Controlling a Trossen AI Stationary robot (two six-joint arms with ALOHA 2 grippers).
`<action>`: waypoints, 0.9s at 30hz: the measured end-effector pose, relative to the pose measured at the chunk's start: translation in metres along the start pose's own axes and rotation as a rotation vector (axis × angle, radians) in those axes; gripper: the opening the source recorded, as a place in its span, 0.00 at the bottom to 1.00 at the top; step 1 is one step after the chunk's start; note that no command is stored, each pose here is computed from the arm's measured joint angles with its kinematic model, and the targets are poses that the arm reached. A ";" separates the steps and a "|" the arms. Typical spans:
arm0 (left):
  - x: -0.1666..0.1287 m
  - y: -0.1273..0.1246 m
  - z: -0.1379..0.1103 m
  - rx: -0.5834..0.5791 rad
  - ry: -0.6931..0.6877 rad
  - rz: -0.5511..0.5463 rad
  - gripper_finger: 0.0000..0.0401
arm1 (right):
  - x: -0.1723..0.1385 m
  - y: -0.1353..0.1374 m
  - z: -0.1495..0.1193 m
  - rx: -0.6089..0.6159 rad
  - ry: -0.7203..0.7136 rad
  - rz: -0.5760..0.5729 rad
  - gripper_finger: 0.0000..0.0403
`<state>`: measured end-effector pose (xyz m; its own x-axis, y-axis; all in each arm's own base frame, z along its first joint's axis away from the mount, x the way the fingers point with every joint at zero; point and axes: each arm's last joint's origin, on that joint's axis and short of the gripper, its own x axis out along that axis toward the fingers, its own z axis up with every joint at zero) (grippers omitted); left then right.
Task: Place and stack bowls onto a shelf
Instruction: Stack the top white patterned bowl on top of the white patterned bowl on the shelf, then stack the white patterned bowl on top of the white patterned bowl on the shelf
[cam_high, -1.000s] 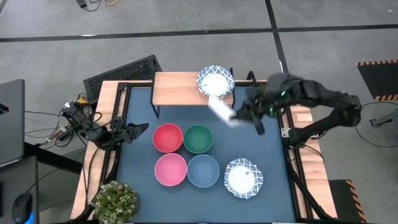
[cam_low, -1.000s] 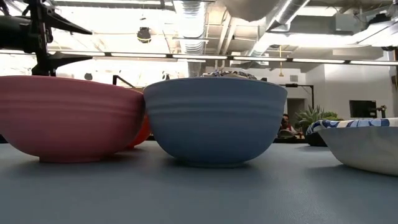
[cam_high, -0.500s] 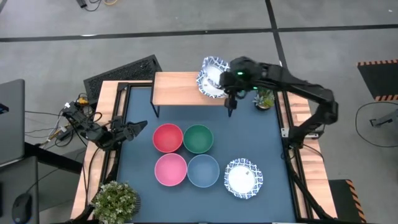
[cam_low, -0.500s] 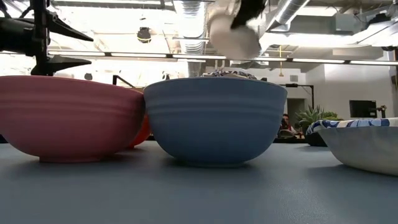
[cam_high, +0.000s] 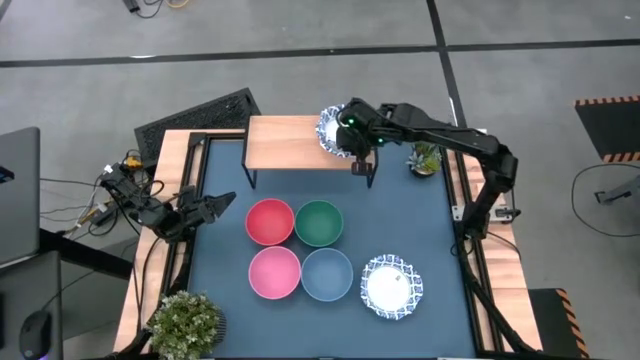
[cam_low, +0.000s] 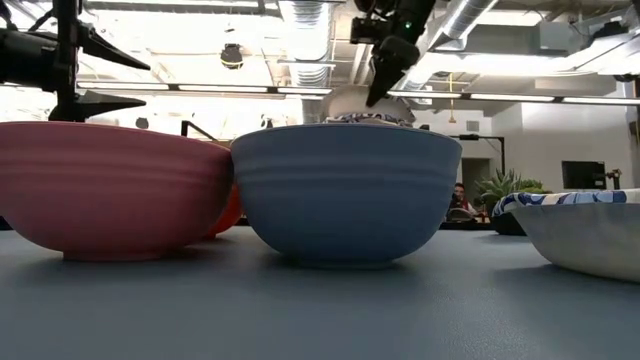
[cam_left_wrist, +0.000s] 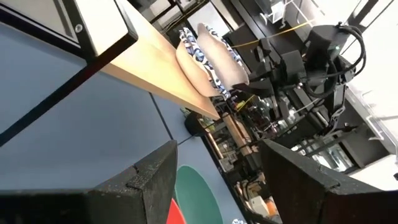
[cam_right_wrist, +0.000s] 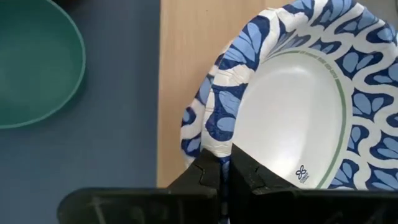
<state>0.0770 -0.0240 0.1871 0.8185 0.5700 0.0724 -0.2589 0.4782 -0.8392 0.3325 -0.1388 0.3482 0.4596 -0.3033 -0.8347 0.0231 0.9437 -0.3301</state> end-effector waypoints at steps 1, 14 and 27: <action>0.000 0.000 0.000 0.002 -0.004 0.005 0.53 | 0.000 0.000 0.000 -0.002 -0.004 -0.002 0.10; 0.000 0.001 0.001 0.004 -0.022 0.022 0.53 | -0.011 -0.003 0.005 0.021 -0.021 -0.007 0.55; 0.000 0.000 -0.001 0.012 0.022 -0.021 0.53 | -0.105 0.100 0.017 0.468 0.198 0.286 0.64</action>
<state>0.0775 -0.0247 0.1871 0.8346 0.5453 0.0781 -0.2477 0.4981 -0.8310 0.3020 -0.0105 0.4105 0.3314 -0.0042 -0.9435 0.3334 0.9360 0.1130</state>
